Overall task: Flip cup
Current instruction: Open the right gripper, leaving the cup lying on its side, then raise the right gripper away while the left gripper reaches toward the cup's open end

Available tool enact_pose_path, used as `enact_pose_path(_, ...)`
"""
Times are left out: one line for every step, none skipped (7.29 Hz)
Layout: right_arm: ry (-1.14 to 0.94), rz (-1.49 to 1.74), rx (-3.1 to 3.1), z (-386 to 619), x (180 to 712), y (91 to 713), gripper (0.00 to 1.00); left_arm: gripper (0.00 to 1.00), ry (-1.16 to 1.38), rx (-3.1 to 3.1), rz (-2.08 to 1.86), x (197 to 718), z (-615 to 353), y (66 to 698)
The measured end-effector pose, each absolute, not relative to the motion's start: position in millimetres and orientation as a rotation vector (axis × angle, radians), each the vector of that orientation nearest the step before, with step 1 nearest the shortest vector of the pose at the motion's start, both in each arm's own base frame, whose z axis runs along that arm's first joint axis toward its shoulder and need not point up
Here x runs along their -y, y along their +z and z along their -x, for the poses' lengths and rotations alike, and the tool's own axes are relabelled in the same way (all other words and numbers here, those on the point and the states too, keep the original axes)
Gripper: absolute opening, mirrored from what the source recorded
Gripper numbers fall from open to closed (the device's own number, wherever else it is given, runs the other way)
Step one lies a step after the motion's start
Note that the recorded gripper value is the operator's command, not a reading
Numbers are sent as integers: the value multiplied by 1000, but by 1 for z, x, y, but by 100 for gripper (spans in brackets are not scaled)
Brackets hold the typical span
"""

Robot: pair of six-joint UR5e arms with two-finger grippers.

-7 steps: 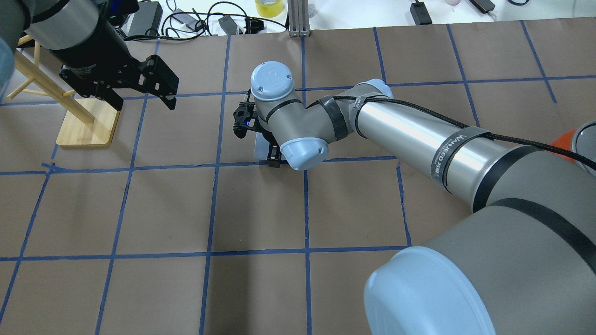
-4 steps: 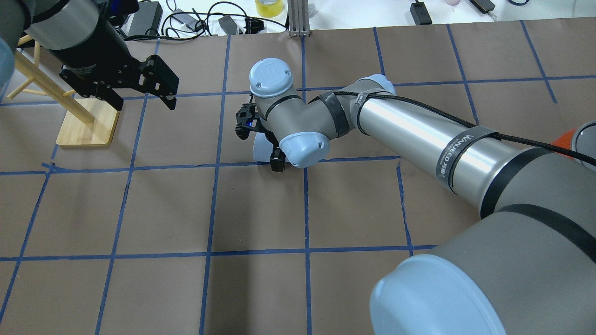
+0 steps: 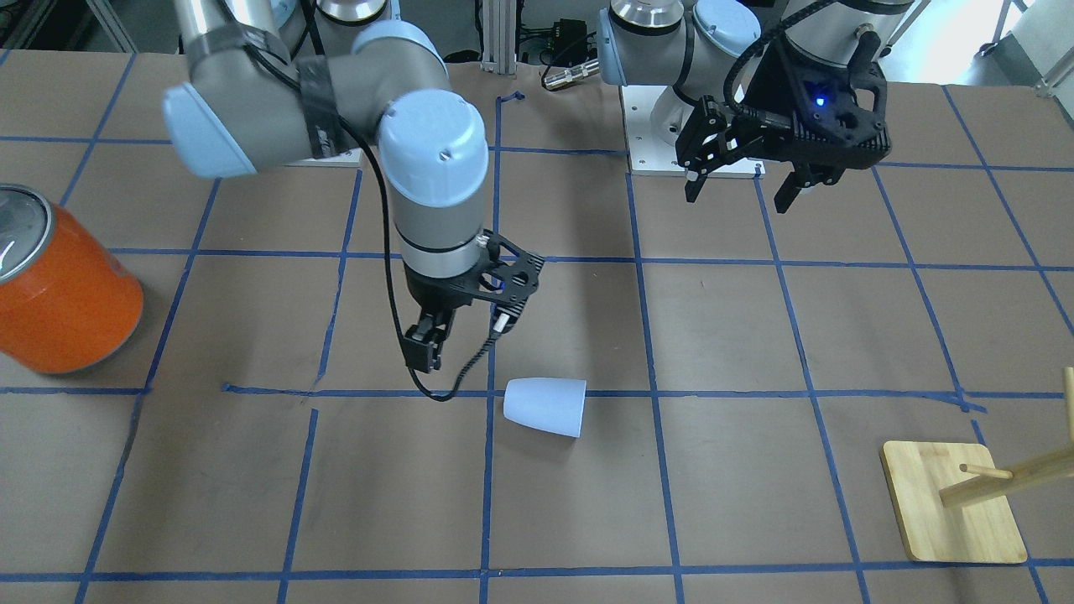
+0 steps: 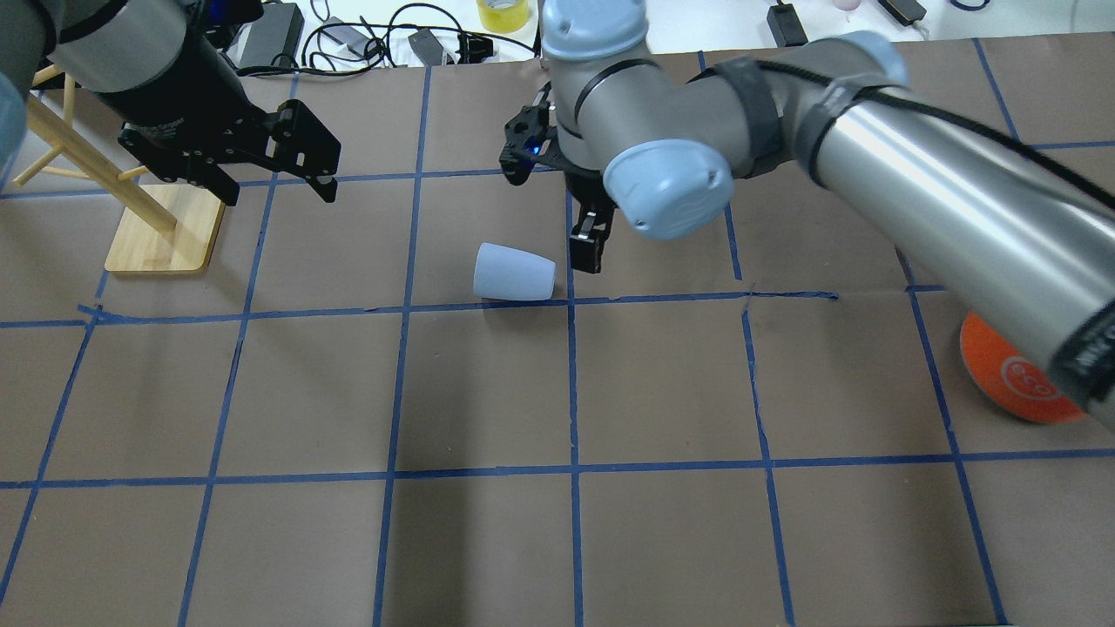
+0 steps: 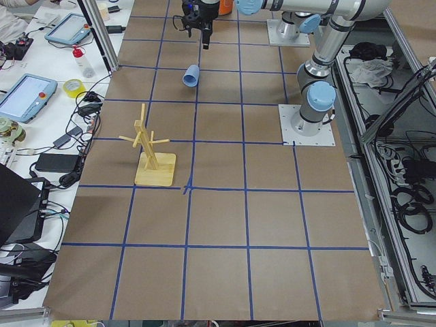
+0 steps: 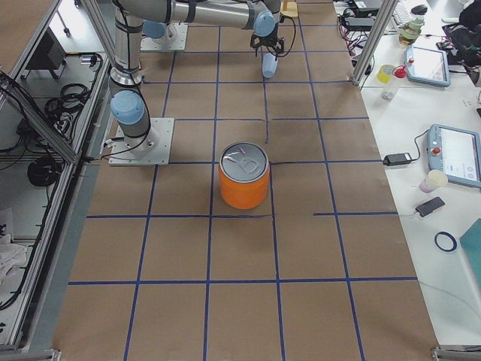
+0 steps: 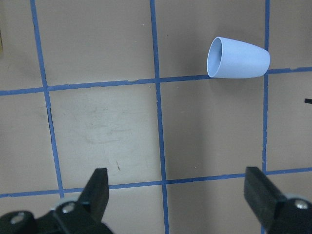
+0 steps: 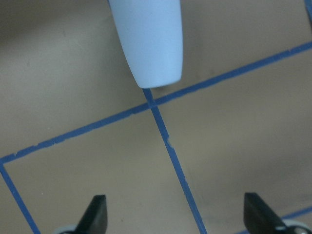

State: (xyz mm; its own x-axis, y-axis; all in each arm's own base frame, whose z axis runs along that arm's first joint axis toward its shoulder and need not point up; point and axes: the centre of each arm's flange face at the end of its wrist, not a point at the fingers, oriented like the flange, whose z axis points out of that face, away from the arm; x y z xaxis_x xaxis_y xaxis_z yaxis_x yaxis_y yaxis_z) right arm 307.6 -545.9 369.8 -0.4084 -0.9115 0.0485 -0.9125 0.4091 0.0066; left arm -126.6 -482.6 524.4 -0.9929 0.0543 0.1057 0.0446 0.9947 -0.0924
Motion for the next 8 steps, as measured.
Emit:
enact_pose_path(70,-1528,2679,-278,550,394,100,100,171,2969,71,487,130,526)
enact_pose_path(110,-1344,2752,-247,557,413,100,100,188,2934,70,493,131,524)
enact_pose_path(165,-1154,2812,-212,562,437,100,100,182,2903,69,500,131,517)
enact_pose_path(220,-976,2864,-178,563,460,100,100,173,2856,50,510,128,504)
enact_pose_path(271,-812,2906,-149,561,480,100,100,161,2788,10,524,122,484)
enact_pose_path(293,-679,2939,-129,556,495,100,100,127,2696,-34,537,116,460)
enact_pose_path(293,-547,2973,-120,547,505,100,100,84,2608,-71,549,112,432)
enact_pose_path(304,-363,3010,-115,539,514,100,100,55,2541,-91,564,109,395)
